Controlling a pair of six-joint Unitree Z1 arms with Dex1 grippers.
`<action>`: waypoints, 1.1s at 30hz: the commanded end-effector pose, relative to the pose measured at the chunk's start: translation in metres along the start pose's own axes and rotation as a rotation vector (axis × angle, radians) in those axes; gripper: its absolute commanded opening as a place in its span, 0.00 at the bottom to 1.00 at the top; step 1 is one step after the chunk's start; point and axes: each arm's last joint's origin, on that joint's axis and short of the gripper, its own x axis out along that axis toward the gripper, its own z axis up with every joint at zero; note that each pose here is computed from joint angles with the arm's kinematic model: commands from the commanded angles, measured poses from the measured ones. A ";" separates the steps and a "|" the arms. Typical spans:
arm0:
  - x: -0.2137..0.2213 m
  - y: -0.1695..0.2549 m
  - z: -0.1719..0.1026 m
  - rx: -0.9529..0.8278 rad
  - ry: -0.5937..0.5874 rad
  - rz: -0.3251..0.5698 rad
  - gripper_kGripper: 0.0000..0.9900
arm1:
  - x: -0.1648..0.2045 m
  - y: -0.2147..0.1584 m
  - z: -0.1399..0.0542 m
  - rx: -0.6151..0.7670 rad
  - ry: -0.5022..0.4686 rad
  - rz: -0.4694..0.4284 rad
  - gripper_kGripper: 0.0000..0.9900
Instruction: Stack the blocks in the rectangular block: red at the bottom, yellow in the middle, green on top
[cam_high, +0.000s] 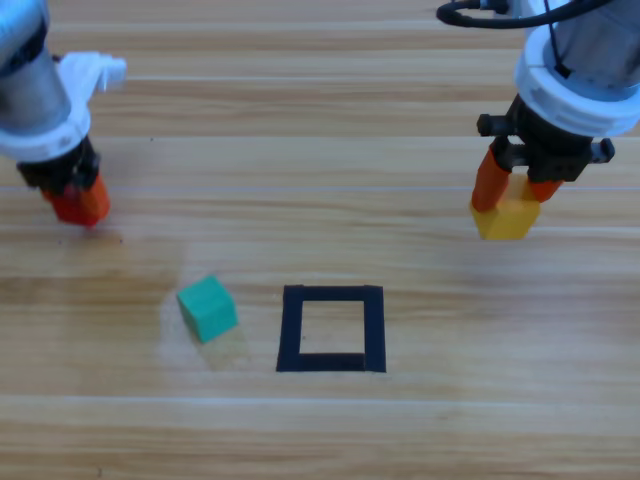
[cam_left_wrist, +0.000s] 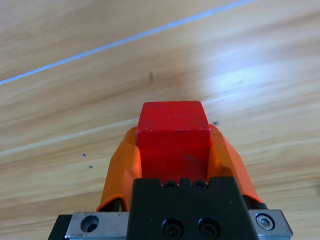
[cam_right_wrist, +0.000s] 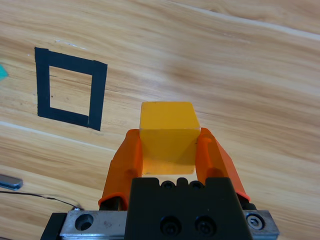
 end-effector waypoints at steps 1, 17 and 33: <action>-0.067 -0.047 0.003 -0.010 -0.142 -0.109 0.00 | 0.009 0.017 -0.016 0.001 0.019 -0.040 0.00; -0.117 -0.232 0.013 -0.101 -0.051 -0.117 0.00 | 0.019 0.016 -0.017 0.017 0.043 -0.071 0.00; -0.072 -0.262 -0.014 -0.159 0.108 -0.029 0.00 | 0.023 0.017 -0.016 0.012 0.058 -0.061 0.00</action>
